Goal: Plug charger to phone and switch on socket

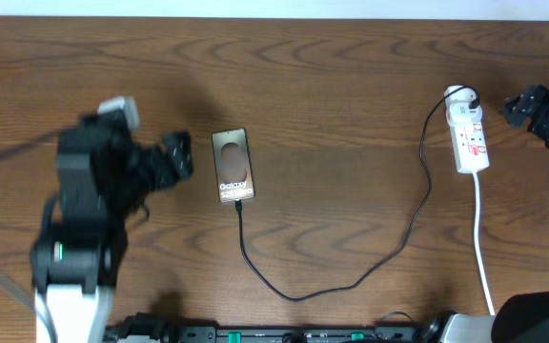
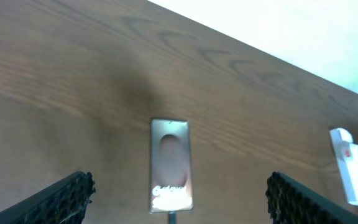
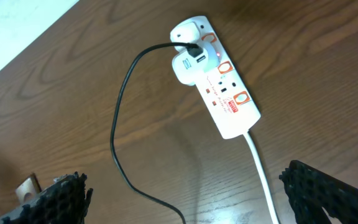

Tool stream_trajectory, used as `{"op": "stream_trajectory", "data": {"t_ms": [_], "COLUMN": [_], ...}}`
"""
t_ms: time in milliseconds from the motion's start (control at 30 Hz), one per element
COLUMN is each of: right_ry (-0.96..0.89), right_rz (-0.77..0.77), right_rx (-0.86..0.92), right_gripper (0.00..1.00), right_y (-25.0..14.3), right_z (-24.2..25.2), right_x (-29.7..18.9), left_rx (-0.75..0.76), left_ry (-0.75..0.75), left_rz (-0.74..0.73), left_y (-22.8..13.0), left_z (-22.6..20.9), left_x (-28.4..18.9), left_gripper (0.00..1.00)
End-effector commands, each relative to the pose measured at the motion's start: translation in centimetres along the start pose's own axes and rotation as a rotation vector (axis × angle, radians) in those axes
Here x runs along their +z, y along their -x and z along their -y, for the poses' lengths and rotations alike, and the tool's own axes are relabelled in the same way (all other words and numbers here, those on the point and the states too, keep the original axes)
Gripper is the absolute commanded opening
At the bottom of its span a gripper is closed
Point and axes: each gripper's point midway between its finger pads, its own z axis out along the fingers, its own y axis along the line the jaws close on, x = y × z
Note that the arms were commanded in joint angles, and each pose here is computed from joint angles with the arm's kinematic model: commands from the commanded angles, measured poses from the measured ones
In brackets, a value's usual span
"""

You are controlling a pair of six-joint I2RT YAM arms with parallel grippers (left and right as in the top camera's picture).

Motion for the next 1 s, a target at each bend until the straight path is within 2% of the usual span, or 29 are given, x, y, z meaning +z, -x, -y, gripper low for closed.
{"op": "stream_trajectory", "data": {"t_ms": [0, 233, 467, 667, 867, 967], "right_ry": [0.015, 0.015, 0.015, 0.015, 0.015, 0.015], "right_rz": [0.01, 0.01, 0.01, 0.01, 0.01, 0.011], "right_rx": [-0.002, -0.002, -0.002, -0.002, -0.002, -0.003], "right_gripper": [0.99, 0.99, 0.99, 0.99, 0.99, 0.99], "right_y": [0.3, 0.3, 0.3, 0.3, 0.3, 0.3], "right_z": [-0.6, -0.6, -0.6, -0.6, -0.6, -0.6], "right_x": [-0.4, -0.4, -0.4, -0.4, -0.4, -0.4], "left_rx": [0.035, 0.07, 0.144, 0.147, 0.128, 0.228], "left_ry": [0.036, -0.068, -0.135, -0.063, 0.06, 0.092], "left_rz": [0.182, 0.593, 0.815, 0.702, 0.524, 0.504], "left_y": [-0.8, -1.3, -4.0, -6.3, -9.9, -10.2], "left_z": [-1.9, -2.9, -4.4, -6.1, -9.1, -9.2], "left_x": [-2.2, -4.3, -2.1, -0.4, 2.1, 2.3], "left_gripper": [0.91, 0.91, 0.91, 0.91, 0.91, 0.91]}}
